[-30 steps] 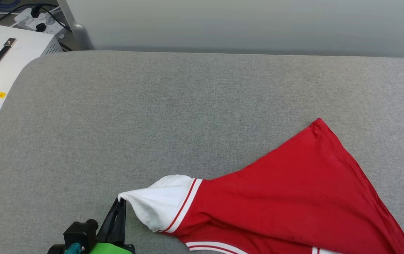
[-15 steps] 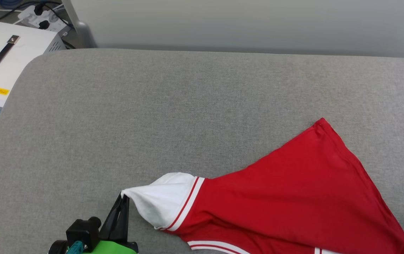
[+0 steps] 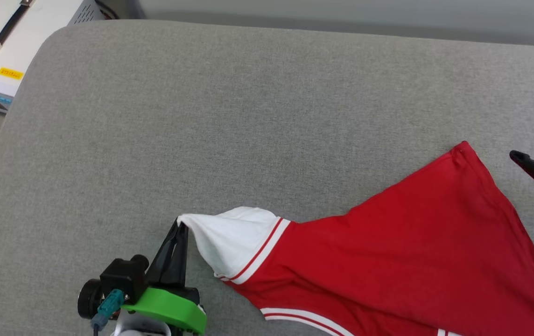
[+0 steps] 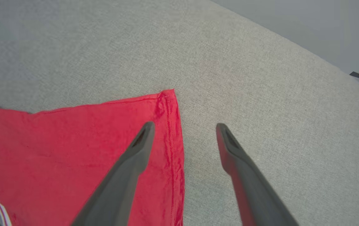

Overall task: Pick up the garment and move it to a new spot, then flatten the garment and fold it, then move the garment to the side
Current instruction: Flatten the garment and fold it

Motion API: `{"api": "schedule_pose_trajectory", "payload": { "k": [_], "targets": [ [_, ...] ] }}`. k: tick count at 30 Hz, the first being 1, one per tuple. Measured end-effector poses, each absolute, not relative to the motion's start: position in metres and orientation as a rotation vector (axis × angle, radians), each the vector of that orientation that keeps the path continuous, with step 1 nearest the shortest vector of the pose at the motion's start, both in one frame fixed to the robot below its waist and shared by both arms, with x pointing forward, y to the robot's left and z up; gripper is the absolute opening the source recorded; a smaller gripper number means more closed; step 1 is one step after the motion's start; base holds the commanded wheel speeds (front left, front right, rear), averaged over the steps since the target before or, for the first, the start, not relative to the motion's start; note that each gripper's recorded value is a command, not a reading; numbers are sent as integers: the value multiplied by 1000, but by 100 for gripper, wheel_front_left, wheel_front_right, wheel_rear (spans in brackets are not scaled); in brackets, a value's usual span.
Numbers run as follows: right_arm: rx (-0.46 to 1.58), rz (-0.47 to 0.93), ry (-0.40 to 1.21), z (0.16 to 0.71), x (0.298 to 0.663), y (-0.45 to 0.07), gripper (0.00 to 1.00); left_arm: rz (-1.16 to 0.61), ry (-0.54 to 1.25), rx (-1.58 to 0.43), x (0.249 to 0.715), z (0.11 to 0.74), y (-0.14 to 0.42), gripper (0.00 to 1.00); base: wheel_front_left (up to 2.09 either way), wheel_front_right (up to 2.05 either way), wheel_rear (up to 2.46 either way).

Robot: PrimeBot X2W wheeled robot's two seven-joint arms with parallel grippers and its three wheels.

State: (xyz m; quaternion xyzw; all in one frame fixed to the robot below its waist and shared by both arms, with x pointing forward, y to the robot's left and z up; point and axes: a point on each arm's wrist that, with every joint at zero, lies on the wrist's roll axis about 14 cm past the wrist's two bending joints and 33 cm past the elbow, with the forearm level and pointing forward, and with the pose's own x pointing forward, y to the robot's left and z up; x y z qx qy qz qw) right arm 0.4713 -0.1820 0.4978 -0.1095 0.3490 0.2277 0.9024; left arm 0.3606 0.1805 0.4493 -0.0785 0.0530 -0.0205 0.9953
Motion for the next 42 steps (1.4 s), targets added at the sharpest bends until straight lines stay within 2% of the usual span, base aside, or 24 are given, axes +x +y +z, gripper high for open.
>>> {"api": "schedule_pose_trajectory", "payload": {
  "k": [9, 14, 22, 23, 24, 25, 30, 31, 42],
  "targets": [
    [-320, 520, 984, 428, 493, -163, 100, -26, 131, -167, 376, 439, 181, 0, 0, 0, 0],
    [-301, 527, 1049, 393, 503, -155, 100, -14, 147, -165, 382, 432, 185, 0, 0, 0, 0],
    [-364, 572, 1140, 349, 498, -151, 100, 19, 175, -165, 383, 422, 194, 0, 0, 0, 0],
    [-363, 578, 1140, 348, 498, -150, 74, 21, 177, -164, 383, 421, 194, 0, 0, 0, 0],
    [-349, 576, 1135, 348, 499, -150, 15, 22, 178, -162, 383, 421, 195, 0, 0, 0, 0],
    [-328, 574, 1128, 349, 500, -150, 0, 22, 177, -159, 382, 421, 195, 0, 0, 0, 0],
    [-295, 571, 1034, 362, 506, -148, 0, 17, 162, -152, 383, 426, 195, 0, 0, 0, 0],
    [-263, 574, 950, 378, 510, -143, 0, 8, 140, -148, 384, 433, 195, 0, 0, 0, 0],
    [-170, 580, 546, 485, 522, -133, 0, -46, -21, -59, 387, 489, 203, 0, 0, 0, 0]
  ]
}}
